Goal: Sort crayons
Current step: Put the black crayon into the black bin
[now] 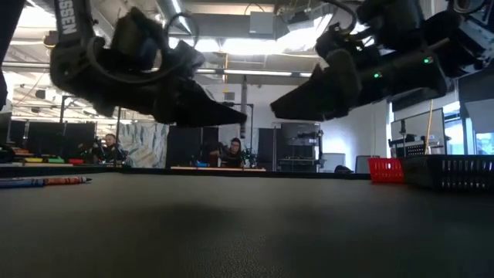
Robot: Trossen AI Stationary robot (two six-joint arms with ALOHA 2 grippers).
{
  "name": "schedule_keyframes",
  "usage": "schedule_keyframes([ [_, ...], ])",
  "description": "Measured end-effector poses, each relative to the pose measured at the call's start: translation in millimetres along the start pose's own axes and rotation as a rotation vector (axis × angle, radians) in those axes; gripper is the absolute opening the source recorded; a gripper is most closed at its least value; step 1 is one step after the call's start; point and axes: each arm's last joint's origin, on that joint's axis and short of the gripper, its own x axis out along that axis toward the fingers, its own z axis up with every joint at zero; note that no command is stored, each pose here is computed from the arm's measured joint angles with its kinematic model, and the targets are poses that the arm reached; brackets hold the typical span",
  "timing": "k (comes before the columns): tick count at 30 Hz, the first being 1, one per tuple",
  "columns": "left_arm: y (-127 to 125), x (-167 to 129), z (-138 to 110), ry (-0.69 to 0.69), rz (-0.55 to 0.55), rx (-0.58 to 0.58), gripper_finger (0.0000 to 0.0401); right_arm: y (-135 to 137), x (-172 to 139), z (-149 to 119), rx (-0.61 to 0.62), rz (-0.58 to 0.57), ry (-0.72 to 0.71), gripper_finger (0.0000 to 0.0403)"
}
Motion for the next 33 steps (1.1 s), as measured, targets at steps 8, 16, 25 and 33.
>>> schedule_keyframes([
  [8, -2, -19, -7, -0.062, 0.007, -0.016, 0.0011, 11, 31, 10, -0.048, 0.002, -0.024, 0.0294],
  [16, -6, -19, -7, -0.06, -0.007, -0.014, 0.0011, 20, 54, 41, -0.112, -0.002, -0.111, 0.029],
  [25, -10, -19, -6, -0.063, -0.019, -0.012, 0.0011, 21, 60, 45, -0.149, 0.043, -0.052, 0.0118],
  [33, -10, -19, -6, -0.059, -0.019, -0.023, 0.0015, 17, 62, 45, -0.142, 0.03, -0.042, 0.0027],
])
